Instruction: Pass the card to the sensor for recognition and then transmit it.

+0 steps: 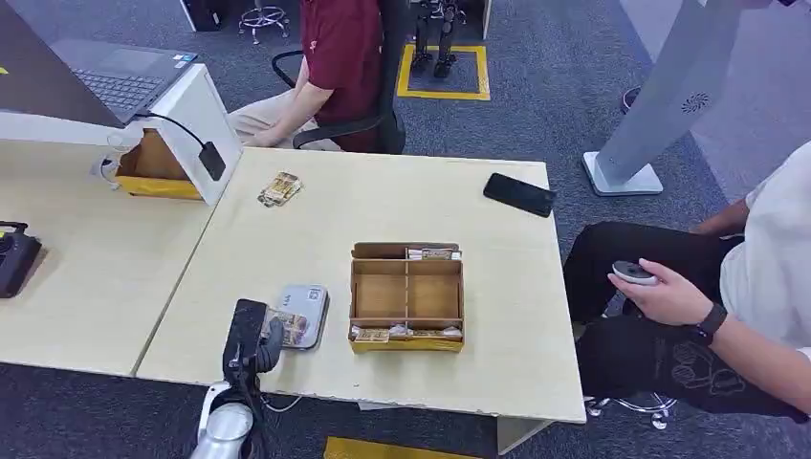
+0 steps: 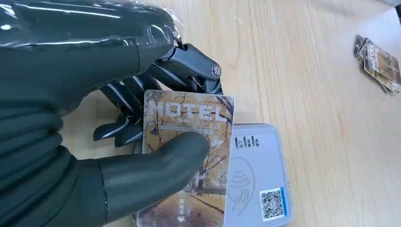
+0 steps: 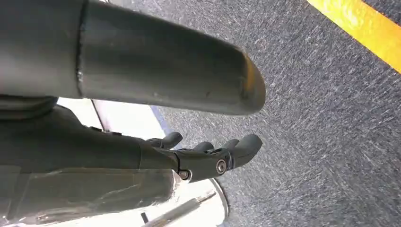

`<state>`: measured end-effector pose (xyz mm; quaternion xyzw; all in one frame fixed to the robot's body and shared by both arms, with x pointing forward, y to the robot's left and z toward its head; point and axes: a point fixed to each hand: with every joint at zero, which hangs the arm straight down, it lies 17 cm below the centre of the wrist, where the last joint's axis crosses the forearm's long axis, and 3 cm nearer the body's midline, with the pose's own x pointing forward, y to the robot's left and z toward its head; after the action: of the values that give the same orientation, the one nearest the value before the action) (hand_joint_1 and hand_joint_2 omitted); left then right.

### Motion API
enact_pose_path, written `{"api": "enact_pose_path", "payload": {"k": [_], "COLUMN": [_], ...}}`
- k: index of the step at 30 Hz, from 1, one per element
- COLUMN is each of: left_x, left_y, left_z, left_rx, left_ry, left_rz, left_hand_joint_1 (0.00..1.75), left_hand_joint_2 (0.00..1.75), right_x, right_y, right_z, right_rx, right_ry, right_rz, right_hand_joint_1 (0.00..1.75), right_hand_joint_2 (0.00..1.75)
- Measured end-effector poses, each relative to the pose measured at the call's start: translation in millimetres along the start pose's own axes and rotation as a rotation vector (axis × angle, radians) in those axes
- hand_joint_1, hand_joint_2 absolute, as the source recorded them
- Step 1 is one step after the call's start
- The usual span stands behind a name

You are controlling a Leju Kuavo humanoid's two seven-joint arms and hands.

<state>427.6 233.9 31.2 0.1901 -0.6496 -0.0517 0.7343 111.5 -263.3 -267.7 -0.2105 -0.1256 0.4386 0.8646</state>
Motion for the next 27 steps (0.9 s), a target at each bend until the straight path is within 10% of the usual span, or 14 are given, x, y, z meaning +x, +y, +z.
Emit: {"api": "enact_pose_path", "payload": {"k": [27], "left_x": [-3.0], "left_y": [0.5], "left_z": [-2.8], "left_rx": [0.049], "left_ry": [-0.007], "left_rz": [-0.257], "left_hand_joint_1": [1.75], "left_hand_joint_2": [1.75], "right_x": [6.4], "right_y": [-4.4], "right_z": [-1.3], "right_rx": [-0.001], "right_ry": [-0.014], "right_rz": [0.026], "right_hand_joint_1": [0.0], "right_hand_joint_2": [0.0]}}
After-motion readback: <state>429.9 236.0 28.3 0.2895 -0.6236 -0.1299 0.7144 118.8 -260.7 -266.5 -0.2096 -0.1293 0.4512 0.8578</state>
